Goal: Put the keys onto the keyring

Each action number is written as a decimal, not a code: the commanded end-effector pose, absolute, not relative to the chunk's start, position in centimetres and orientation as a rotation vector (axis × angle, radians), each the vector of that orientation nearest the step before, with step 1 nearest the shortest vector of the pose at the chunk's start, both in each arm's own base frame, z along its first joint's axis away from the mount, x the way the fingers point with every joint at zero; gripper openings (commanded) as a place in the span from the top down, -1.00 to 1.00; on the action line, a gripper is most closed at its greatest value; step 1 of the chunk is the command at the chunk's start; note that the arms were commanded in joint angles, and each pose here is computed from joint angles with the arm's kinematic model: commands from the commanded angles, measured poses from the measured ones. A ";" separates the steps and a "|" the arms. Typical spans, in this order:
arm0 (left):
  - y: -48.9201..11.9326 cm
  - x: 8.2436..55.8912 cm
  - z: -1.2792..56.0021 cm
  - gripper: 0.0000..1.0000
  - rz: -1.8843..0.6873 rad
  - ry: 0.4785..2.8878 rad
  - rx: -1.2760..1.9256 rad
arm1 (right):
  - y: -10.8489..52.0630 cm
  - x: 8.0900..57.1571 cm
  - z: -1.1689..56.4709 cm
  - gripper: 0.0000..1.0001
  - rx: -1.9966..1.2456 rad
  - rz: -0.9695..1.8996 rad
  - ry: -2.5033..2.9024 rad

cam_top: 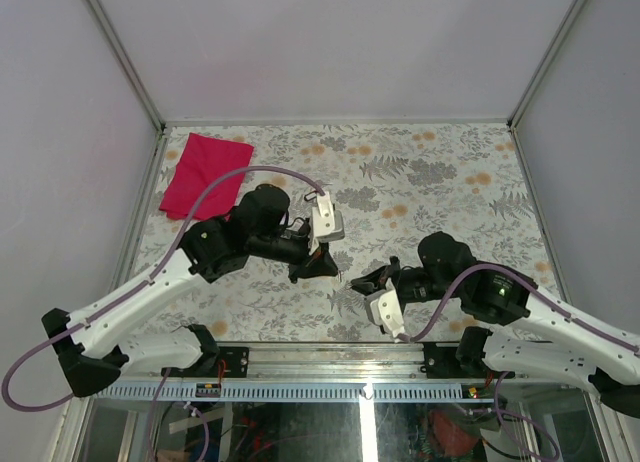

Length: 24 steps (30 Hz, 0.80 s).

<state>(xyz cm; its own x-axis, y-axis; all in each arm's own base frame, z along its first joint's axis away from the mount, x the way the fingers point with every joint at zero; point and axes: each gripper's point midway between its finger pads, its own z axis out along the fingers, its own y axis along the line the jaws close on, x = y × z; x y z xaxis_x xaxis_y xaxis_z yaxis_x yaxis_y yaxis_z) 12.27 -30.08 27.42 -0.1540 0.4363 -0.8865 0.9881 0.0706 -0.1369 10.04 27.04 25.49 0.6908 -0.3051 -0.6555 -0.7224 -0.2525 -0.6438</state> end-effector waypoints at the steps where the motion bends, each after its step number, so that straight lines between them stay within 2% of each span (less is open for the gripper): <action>1: -30.7 10.5 29.4 1.00 -1.138 1.575 1.513 | 27.7 9.4 28.2 1.00 -1.835 0.502 0.686; 24: -31.5 9.1 29.0 1.00 -1.189 1.563 1.615 | 28.3 9.0 28.4 1.00 -1.841 0.533 0.650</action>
